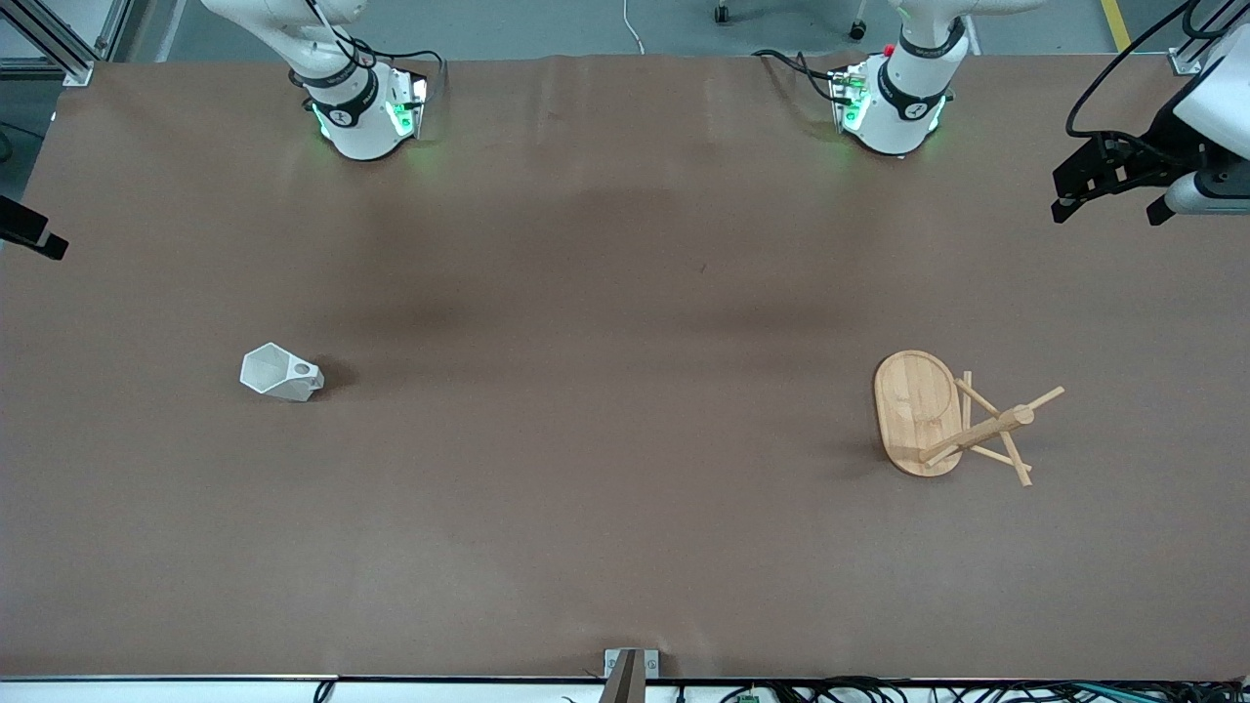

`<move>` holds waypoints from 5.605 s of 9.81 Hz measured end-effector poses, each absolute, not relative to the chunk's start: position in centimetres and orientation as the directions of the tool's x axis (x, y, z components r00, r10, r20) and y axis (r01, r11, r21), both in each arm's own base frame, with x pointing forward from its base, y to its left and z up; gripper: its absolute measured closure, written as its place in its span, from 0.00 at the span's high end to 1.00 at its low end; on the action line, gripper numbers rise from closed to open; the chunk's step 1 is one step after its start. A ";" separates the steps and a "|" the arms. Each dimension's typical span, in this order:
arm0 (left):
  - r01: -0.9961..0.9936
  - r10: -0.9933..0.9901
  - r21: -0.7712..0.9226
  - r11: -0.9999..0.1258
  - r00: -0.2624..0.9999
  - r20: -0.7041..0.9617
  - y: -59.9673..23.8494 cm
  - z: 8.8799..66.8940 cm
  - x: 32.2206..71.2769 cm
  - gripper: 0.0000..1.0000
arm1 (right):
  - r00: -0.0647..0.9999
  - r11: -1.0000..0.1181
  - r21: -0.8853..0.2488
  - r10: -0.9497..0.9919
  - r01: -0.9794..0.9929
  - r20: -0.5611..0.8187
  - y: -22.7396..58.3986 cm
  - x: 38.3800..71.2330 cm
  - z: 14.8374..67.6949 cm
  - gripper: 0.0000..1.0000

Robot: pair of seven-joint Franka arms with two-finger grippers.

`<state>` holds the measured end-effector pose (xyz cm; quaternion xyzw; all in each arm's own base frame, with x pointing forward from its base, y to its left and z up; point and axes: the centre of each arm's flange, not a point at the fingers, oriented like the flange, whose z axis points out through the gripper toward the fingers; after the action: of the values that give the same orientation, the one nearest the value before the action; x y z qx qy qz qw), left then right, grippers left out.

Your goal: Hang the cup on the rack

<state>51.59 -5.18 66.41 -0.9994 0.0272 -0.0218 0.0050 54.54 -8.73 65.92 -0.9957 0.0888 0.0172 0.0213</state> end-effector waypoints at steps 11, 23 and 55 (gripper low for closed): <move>-0.052 -0.052 -0.007 -0.999 0.998 0.045 -5.2 66.0 53.0 1.00 | 0.984 -0.983 -0.039 -0.176 -0.178 -0.038 -8.7 54.5 65.9 1.00; -0.055 -0.055 -0.007 -0.998 0.997 0.052 -5.4 66.3 53.0 1.00 | 0.983 -0.983 -0.039 -0.177 -0.179 -0.043 -8.8 54.6 65.6 1.00; -0.124 -0.119 0.107 -0.986 0.991 0.056 -10.1 65.1 53.8 1.00 | 0.972 -0.973 -0.152 -0.142 -0.172 -0.187 -6.6 58.7 38.8 0.06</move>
<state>53.79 -10.09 65.08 -0.9963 0.0611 -0.0249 -0.0552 58.72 -6.62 38.78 -0.9894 0.0792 0.0879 0.0839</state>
